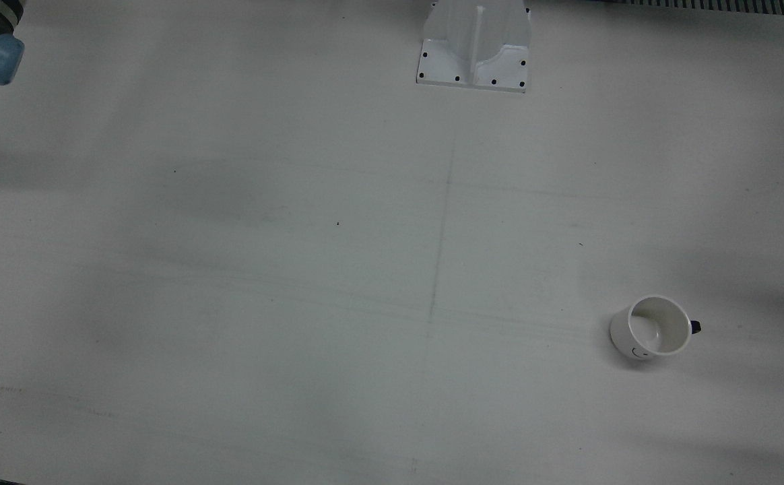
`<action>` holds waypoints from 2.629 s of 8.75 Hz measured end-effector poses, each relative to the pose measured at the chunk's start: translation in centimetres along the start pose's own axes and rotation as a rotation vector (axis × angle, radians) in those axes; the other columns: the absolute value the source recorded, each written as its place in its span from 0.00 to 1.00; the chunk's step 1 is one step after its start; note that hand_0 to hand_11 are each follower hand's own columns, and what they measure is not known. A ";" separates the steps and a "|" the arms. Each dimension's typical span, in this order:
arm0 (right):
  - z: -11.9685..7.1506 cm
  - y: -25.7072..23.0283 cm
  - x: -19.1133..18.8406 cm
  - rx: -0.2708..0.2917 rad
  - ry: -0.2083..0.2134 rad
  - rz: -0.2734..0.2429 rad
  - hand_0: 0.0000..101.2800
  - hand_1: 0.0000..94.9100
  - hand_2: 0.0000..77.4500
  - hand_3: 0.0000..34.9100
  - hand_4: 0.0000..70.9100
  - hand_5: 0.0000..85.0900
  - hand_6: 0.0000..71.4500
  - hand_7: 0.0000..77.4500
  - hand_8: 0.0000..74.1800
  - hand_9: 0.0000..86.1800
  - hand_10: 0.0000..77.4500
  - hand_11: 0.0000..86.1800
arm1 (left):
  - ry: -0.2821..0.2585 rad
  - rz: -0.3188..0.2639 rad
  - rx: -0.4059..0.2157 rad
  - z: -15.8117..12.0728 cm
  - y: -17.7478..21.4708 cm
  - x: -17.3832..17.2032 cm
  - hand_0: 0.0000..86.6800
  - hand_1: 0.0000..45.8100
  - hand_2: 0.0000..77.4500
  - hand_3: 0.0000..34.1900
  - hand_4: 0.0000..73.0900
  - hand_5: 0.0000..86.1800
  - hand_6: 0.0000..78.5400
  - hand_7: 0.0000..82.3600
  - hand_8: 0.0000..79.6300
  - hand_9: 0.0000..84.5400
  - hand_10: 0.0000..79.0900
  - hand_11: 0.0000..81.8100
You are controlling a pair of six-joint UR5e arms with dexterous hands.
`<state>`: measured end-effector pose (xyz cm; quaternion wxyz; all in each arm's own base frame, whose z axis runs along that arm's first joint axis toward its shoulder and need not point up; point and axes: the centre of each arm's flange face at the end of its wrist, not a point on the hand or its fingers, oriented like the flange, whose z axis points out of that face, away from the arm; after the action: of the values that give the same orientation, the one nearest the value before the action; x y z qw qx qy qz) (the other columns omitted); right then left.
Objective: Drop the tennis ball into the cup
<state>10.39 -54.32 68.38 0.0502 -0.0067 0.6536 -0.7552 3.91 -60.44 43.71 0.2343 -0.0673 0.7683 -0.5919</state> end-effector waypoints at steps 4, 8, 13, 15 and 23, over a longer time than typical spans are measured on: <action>0.0 0.0 0.0 0.000 0.000 0.000 0.00 0.01 0.01 0.00 0.00 0.00 0.00 0.00 0.00 0.00 0.00 0.01 | 0.001 0.001 -0.011 -0.2 0.8 0.1 0.93 0.61 0.02 0.00 0.72 0.34 0.68 0.70 0.70 0.83 0.52 0.73; 0.0 0.0 0.0 0.000 0.000 0.000 0.00 0.01 0.01 0.00 0.00 0.00 0.00 0.00 0.00 0.00 0.00 0.01 | 0.002 0.002 -0.018 -0.4 1.4 0.1 0.92 0.57 0.01 0.00 0.73 0.22 0.68 0.70 0.72 0.83 0.14 0.21; 0.0 0.0 0.0 0.000 0.000 0.000 0.00 0.01 0.01 0.00 0.00 0.00 0.00 0.00 0.00 0.00 0.00 0.01 | 0.003 0.004 -0.029 -0.8 2.3 0.3 0.92 0.46 0.01 0.00 0.75 0.27 0.68 0.70 0.75 0.83 0.20 0.29; 0.0 0.0 0.0 0.000 0.000 0.000 0.00 0.01 0.01 0.00 0.00 0.00 0.00 0.00 0.00 0.00 0.00 0.01 | 0.001 0.004 -0.025 -0.8 2.5 0.3 0.92 0.45 0.01 0.00 0.78 0.28 0.68 0.70 0.84 0.83 0.28 0.41; 0.0 -0.1 0.0 0.001 0.000 0.000 0.00 0.01 0.01 0.00 0.00 0.00 0.00 0.00 0.00 0.00 0.00 0.01 | 0.002 0.007 -0.034 -1.1 3.2 0.4 0.92 0.43 0.01 0.00 0.78 0.30 0.72 0.70 0.88 0.83 0.54 0.75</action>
<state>10.39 -54.31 68.43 0.0501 -0.0068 0.6532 -0.7555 3.61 -58.76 40.80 0.2341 -0.0680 0.7787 -0.5781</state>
